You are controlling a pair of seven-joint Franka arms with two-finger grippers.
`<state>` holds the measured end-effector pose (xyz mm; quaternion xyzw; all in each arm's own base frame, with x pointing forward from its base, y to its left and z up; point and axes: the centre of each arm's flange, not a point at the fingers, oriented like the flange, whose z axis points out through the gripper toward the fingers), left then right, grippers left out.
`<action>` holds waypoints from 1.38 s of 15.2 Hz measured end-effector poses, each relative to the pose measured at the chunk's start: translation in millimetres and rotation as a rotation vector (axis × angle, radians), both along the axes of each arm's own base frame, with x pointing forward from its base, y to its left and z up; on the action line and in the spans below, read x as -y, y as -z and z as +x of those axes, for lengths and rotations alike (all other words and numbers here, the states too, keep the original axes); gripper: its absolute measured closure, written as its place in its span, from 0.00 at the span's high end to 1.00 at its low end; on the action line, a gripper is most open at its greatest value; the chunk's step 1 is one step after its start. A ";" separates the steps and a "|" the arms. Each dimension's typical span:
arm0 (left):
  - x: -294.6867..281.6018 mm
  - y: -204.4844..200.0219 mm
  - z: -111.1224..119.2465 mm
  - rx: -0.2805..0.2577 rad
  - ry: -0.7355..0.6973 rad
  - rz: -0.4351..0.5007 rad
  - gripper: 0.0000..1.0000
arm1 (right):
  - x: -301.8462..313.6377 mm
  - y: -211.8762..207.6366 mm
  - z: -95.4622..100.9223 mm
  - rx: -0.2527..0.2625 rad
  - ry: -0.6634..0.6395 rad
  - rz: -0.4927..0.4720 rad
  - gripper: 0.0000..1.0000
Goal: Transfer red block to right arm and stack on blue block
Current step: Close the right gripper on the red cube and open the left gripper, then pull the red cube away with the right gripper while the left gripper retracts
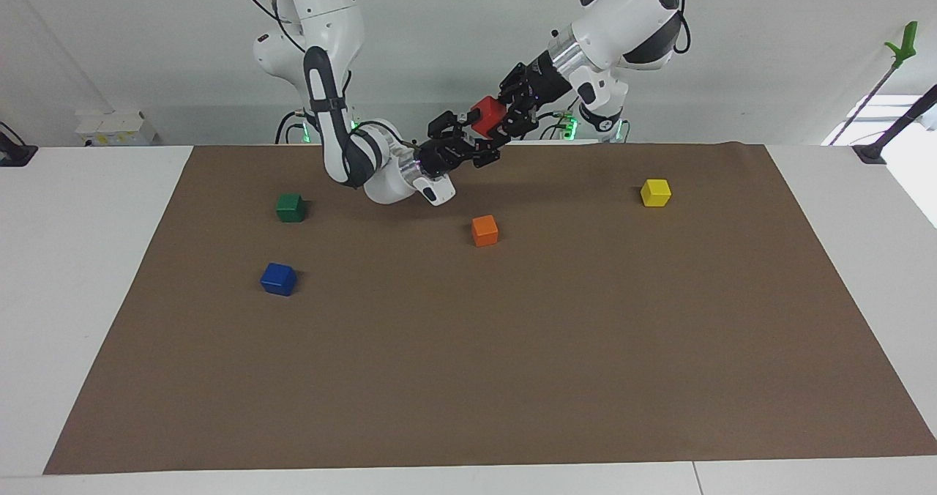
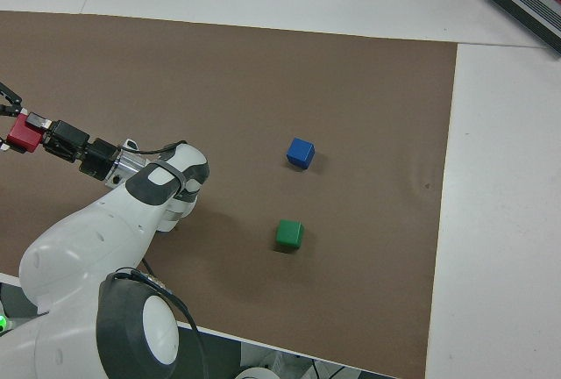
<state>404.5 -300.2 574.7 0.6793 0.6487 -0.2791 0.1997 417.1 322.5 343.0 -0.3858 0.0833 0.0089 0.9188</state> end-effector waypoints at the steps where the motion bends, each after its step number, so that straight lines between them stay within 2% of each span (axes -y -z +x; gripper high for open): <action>1: 0.0 0.0 0.0 0.000 0.000 0.000 0.54 | -1.8 -0.4 -1.4 -0.003 -0.008 0.001 0.90; 2: 0.0 0.0 0.0 0.000 0.000 0.000 0.54 | -4.0 -0.5 -3.1 -0.003 -0.013 0.001 0.90; 3: 0.0 0.0 0.0 0.000 0.000 0.000 0.54 | -5.8 -0.5 -4.6 -0.004 -0.019 0.002 0.81; 5: -0.5 0.7 0.2 -0.001 -0.001 0.001 0.54 | -6.3 -1.4 -5.1 -0.021 -0.039 0.007 0.78; 7: -3.2 1.6 1.9 -0.010 -0.013 -0.003 0.54 | -3.4 -6.0 -3.0 -0.040 -0.057 0.015 0.59; 13: -4.3 -4.2 2.8 -0.019 -0.040 -0.023 0.55 | 0.9 -17.5 -0.5 -0.053 -0.066 -0.014 0.56; 14: -3.8 -5.6 2.1 -0.012 -0.034 -0.022 0.57 | 2.3 -20.5 0.4 -0.063 -0.073 -0.021 0.56; 16: -4.4 -6.7 1.3 0.009 -0.021 -0.009 0.77 | 6.3 -27.3 3.7 -0.090 -0.085 -0.025 0.56; 18: -17.5 -13.5 9.2 0.044 -0.036 0.009 0.99 | 9.5 -31.8 5.7 -0.094 -0.087 -0.021 0.56; 21: -52.3 -26.2 26.9 0.137 -0.023 0.010 1.00 | 10.0 -32.3 6.0 -0.094 -0.086 -0.020 0.56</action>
